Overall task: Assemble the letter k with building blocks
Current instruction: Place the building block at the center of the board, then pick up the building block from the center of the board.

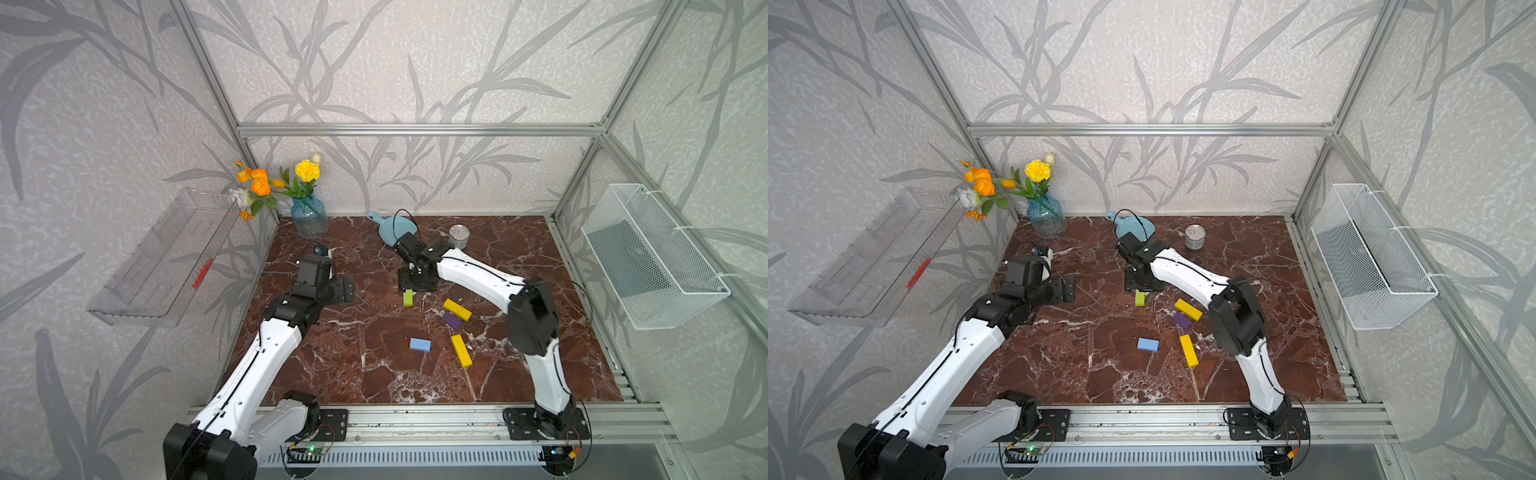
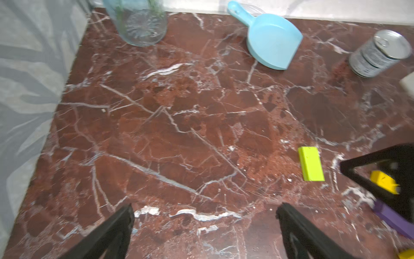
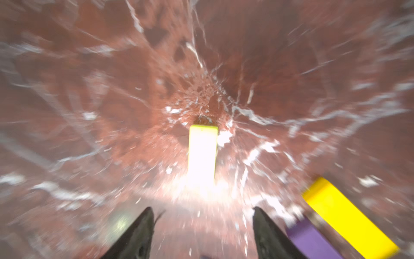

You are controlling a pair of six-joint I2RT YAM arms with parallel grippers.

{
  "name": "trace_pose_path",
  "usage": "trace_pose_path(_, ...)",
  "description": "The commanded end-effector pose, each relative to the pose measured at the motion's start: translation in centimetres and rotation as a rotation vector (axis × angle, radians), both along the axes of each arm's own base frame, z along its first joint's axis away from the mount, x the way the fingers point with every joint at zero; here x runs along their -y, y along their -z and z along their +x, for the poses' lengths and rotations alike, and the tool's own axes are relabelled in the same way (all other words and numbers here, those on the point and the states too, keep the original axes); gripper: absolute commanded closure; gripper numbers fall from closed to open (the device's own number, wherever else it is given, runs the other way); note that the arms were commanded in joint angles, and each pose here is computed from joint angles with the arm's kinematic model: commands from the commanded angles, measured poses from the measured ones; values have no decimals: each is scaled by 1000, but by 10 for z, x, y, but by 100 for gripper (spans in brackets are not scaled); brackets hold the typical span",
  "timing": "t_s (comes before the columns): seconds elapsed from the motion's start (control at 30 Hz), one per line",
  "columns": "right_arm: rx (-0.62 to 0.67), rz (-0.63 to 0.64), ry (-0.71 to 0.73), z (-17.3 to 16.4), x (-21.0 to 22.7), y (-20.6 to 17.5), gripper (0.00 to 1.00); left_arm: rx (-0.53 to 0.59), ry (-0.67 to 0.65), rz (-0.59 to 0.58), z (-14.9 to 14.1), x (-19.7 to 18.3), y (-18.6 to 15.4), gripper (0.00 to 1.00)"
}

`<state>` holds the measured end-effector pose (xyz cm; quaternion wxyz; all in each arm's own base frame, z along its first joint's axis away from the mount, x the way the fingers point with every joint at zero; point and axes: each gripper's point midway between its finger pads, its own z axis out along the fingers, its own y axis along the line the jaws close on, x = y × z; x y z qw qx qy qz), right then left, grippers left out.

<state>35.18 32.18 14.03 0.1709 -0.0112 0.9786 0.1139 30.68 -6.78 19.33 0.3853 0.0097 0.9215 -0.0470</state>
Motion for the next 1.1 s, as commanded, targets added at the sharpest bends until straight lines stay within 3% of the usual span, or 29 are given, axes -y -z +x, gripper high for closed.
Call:
trace_pose_path(0.0,157,19,74,4,57,-59,29,-58,236,-72,-8,57,4,1)
trace_pose_path(0.13,172,13,213,-10,146,-53,29,-115,409,13,-15,109,19,1)
trace_pose_path(0.3,122,49,326,-43,215,-28,29,-227,566,249,-30,142,50,1)
trace_pose_path(0.5,88,66,355,-63,231,-12,29,-263,807,509,-66,163,88,2)
trace_pose_path(0.6,70,77,353,-65,231,-4,29,-248,952,602,-82,179,100,17)
trace_pose_path(0.83,59,86,347,-67,228,-2,29,-215,1119,565,-94,205,112,22)
trace_pose_path(1.07,52,89,349,-69,229,4,29,-298,1214,507,-104,223,133,22)
